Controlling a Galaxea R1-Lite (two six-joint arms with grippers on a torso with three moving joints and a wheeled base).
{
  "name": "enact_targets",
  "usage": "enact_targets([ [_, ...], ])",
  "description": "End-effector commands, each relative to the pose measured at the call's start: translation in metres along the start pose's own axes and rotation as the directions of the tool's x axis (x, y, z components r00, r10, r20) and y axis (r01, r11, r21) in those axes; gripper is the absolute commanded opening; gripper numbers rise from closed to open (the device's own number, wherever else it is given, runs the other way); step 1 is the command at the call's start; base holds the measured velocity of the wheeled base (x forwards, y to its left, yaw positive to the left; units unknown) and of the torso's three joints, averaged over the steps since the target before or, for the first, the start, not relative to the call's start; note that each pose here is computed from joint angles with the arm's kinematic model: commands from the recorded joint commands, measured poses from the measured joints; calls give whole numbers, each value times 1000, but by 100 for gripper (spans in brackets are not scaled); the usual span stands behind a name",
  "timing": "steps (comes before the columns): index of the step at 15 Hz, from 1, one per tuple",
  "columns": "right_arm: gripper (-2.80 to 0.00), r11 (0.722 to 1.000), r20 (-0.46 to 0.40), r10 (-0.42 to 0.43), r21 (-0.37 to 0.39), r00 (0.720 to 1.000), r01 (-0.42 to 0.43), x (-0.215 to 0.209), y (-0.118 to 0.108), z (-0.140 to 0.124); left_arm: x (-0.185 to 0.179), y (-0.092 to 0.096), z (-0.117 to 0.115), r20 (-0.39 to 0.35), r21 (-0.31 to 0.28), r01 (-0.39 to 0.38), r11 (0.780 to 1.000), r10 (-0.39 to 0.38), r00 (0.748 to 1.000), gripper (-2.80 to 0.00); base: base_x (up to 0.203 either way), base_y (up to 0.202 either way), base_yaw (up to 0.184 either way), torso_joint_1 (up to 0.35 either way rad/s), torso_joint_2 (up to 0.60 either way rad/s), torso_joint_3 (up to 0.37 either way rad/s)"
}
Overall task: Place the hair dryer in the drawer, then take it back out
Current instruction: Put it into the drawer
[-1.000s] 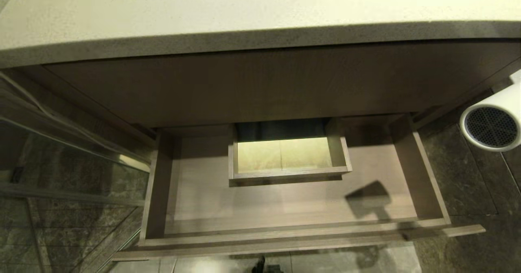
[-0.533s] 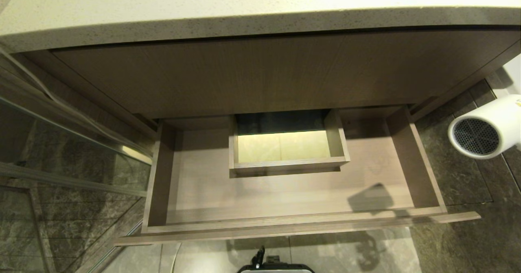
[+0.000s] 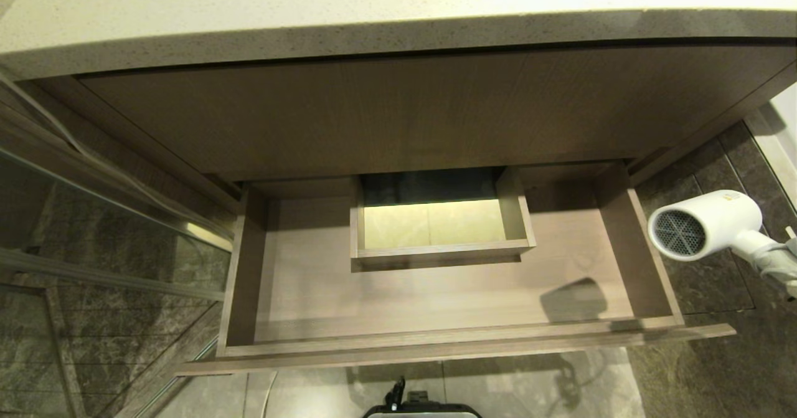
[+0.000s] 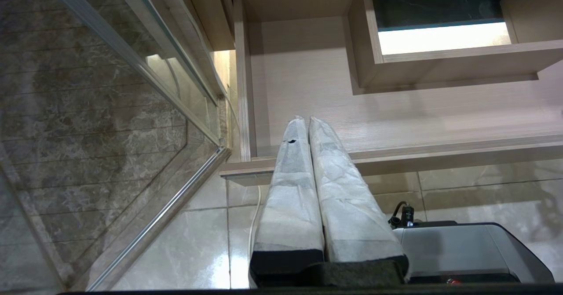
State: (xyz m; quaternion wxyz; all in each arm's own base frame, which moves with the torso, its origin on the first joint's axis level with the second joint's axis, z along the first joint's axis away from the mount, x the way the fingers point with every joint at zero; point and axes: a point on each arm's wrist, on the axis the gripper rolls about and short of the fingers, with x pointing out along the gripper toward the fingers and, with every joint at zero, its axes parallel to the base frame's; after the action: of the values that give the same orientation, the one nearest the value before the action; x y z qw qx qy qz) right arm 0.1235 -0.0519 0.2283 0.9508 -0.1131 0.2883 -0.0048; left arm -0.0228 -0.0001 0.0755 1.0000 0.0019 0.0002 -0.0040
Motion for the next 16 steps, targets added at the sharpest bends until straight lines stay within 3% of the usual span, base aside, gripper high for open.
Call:
enact_targets([
  [1,-280,1000,-25,23,3,999,-23,28,-11,6,0,0,0,0,0,0,1000,0,1000,-280,0,0,0,0,0,0],
  [5,-280,1000,-16,20,-1,1000,-20,33,-12,6,0,0,0,-1,0,1,1000,-1,1000,-280,0,0,0,-90,227,124],
  [16,-280,1000,26,17,-25,1000,-16,38,-12,9,0,0,0,0,0,0,1000,0,1000,-280,0,0,0,-200,493,290],
])
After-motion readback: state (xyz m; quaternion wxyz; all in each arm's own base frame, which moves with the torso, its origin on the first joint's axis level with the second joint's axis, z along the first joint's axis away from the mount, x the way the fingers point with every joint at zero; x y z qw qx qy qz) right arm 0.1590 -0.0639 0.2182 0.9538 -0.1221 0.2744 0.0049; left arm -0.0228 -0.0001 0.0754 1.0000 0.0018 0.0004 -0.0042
